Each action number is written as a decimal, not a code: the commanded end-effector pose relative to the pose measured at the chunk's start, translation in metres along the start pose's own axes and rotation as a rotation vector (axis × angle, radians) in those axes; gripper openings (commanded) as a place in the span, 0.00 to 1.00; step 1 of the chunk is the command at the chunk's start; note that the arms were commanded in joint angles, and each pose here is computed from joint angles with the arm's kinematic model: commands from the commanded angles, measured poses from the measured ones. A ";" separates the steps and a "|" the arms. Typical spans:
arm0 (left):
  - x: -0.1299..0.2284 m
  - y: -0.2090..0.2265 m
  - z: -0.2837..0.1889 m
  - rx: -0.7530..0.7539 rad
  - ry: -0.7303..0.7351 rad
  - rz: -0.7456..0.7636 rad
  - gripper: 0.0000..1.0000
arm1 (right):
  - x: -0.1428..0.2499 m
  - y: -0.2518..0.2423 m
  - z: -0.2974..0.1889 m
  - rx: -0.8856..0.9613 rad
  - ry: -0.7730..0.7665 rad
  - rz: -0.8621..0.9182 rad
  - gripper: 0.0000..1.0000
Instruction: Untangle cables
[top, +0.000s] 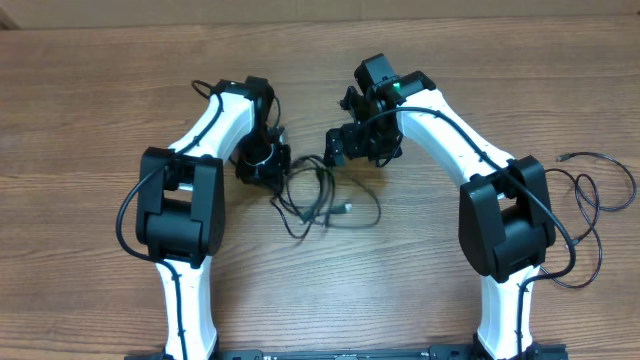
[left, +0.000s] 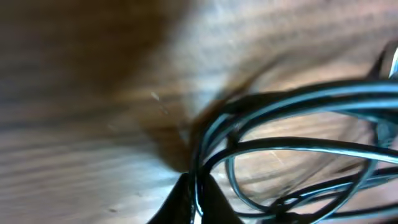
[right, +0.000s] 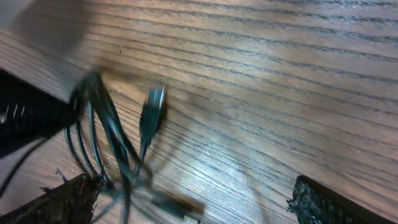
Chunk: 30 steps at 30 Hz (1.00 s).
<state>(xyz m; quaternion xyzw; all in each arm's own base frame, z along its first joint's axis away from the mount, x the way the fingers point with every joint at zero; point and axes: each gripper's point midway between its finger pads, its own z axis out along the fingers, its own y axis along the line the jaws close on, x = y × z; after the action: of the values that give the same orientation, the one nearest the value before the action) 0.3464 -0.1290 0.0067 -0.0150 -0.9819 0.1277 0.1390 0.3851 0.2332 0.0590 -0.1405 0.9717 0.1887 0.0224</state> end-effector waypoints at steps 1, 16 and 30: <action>0.018 -0.022 0.006 0.121 0.092 -0.033 0.04 | -0.001 -0.002 -0.011 0.023 -0.023 -0.004 1.00; 0.009 -0.025 -0.015 0.117 0.000 0.115 0.04 | 0.018 0.008 -0.011 -0.030 0.052 -0.054 0.75; -0.030 -0.034 -0.047 0.231 -0.212 0.416 0.04 | 0.027 0.002 -0.003 -0.022 0.081 -0.090 0.46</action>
<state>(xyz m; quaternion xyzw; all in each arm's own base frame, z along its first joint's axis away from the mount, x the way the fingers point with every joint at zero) 0.3713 -0.1492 0.0235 -0.1245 -0.9608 0.2375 0.0706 0.3639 0.2290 0.0568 -0.1765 0.9655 0.1909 -0.0150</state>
